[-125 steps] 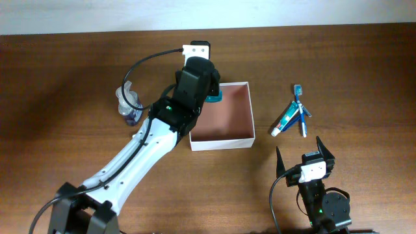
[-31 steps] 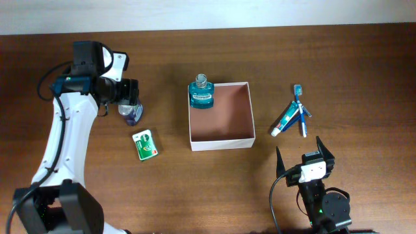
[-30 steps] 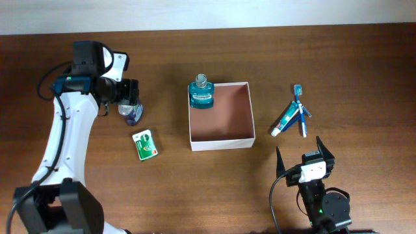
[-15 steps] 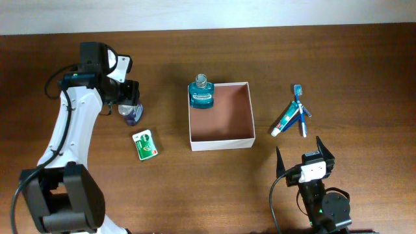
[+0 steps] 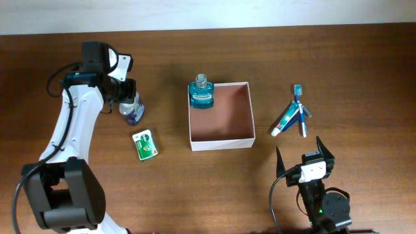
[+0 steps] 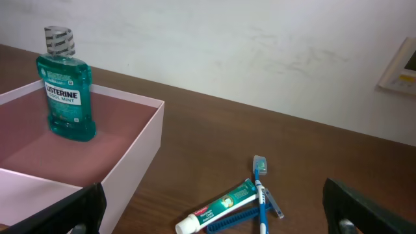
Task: Pack container
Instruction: 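Grasp the foaming soap pump bottle with the left gripper and lift, then carry the soap pump into the box and lower it beside Listerine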
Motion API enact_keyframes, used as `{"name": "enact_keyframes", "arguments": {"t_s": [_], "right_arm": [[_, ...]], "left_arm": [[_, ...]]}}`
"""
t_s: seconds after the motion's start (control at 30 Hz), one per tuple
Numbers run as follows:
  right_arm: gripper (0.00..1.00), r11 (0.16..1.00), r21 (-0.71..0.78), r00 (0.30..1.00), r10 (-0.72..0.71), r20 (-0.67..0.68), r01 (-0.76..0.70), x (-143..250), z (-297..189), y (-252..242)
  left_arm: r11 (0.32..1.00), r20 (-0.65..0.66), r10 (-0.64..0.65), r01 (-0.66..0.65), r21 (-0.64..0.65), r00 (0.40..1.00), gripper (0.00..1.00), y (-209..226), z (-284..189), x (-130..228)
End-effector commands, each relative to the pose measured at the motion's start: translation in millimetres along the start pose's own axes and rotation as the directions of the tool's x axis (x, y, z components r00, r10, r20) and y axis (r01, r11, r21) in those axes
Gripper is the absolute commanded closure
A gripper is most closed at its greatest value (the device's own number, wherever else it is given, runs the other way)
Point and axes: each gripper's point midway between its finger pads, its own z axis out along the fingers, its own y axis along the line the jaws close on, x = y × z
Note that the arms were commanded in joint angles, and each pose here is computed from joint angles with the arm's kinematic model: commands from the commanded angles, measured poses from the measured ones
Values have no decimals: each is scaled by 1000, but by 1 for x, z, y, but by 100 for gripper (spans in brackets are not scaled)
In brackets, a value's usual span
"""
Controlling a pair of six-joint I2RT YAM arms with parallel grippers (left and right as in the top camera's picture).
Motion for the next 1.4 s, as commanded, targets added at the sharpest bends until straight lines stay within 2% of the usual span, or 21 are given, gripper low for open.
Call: {"name": "enact_keyframes", "arguments": {"t_s": [0.0, 0.1, 0.5, 0.67, 0.9, 1.03, 1.2, 1.27, 1.37], "right_arm": [[1, 1000, 11, 1000, 5, -8, -5, 3, 0, -2], [1, 1000, 11, 1000, 5, -8, -5, 3, 0, -2], [1, 1000, 11, 1000, 5, -8, -5, 3, 0, -2], [1, 1000, 11, 1000, 5, -8, -5, 3, 0, -2], [1, 1000, 11, 1000, 5, -8, -5, 3, 0, -2], [1, 1000, 11, 1000, 5, -8, -5, 3, 0, -2], [1, 1000, 11, 1000, 5, -8, -5, 3, 0, -2], [1, 1000, 11, 1000, 5, -8, -5, 3, 0, -2], [1, 1000, 11, 1000, 5, -8, -5, 3, 0, -2]], "left_arm": [[1000, 56, 16, -17, 3, 998, 66, -1, -13, -19], [1000, 77, 19, -19, -2, 997, 71, -1, -22, -22], [999, 176, 29, -25, -22, 984, 71, -4, -64, -35], [1000, 257, -25, 26, -2, 966, 73, -15, -98, -44], [998, 353, 14, -37, 59, 935, 73, -68, -139, -54], [983, 409, 75, -137, 124, 909, 73, -126, -162, -56], [968, 404, 40, -135, 211, 914, 74, -171, -162, -54], [965, 409, 15, -119, 232, 913, 78, -185, -161, -57], [967, 411, -14, -93, 238, 912, 79, -201, -157, -60]]}}
